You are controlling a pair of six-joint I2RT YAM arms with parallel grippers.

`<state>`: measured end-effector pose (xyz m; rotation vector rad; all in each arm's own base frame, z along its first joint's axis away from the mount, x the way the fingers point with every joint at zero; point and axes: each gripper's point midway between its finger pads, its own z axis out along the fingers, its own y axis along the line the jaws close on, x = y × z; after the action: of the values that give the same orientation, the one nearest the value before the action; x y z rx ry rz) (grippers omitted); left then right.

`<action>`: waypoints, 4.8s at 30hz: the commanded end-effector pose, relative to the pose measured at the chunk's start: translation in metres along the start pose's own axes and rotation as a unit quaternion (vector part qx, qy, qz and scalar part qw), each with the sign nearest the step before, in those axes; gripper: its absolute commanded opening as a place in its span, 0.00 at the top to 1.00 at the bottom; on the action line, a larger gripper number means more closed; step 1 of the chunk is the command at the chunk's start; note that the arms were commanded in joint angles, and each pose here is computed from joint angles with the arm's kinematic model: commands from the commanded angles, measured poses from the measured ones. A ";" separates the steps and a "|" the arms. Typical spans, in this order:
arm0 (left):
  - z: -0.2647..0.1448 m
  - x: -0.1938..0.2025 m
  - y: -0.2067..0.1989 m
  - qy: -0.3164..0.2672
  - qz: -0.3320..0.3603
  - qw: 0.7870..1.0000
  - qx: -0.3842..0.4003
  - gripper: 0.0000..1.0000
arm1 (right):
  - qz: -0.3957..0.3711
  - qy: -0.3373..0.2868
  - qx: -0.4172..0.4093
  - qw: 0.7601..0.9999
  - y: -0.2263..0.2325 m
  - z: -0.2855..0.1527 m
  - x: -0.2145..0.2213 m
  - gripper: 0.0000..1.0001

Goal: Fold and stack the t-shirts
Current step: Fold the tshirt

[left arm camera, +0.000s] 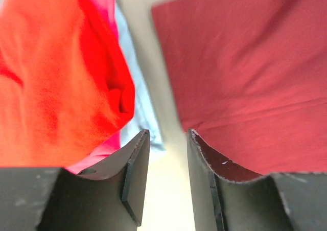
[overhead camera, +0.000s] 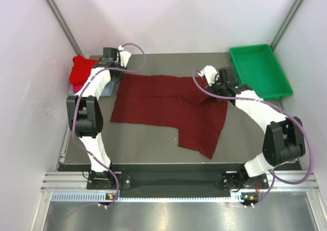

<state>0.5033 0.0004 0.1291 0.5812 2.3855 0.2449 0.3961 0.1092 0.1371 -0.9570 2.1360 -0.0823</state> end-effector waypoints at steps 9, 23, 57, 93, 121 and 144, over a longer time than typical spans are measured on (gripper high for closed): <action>0.011 -0.028 -0.117 0.020 -0.165 0.961 0.222 0.60 | -0.010 -0.022 0.027 0.999 -0.014 -0.022 -0.037 0.54; 0.046 -0.049 -0.151 0.025 -0.229 0.931 0.284 0.60 | -0.134 -0.049 -0.181 0.973 0.121 0.019 -0.094 0.57; 0.055 -0.009 -0.171 0.081 -0.243 0.920 0.295 0.61 | -0.062 0.087 -0.143 0.984 0.086 0.094 -0.006 0.64; 0.054 -0.009 -0.173 0.080 -0.234 0.925 0.290 0.61 | -0.020 0.022 -0.189 0.981 0.070 0.039 -0.063 1.00; 0.052 -0.010 -0.171 0.078 -0.216 0.932 0.279 0.62 | 0.180 0.060 -0.219 0.957 0.026 0.042 -0.010 0.69; 0.054 0.015 -0.184 0.109 -0.146 0.952 0.247 0.61 | 0.424 0.070 -0.257 0.866 -0.025 0.066 0.059 0.75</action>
<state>0.4838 -0.1552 0.0324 0.3712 2.6569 -0.5160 0.4099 0.0823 0.0499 -0.2031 2.6497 0.9378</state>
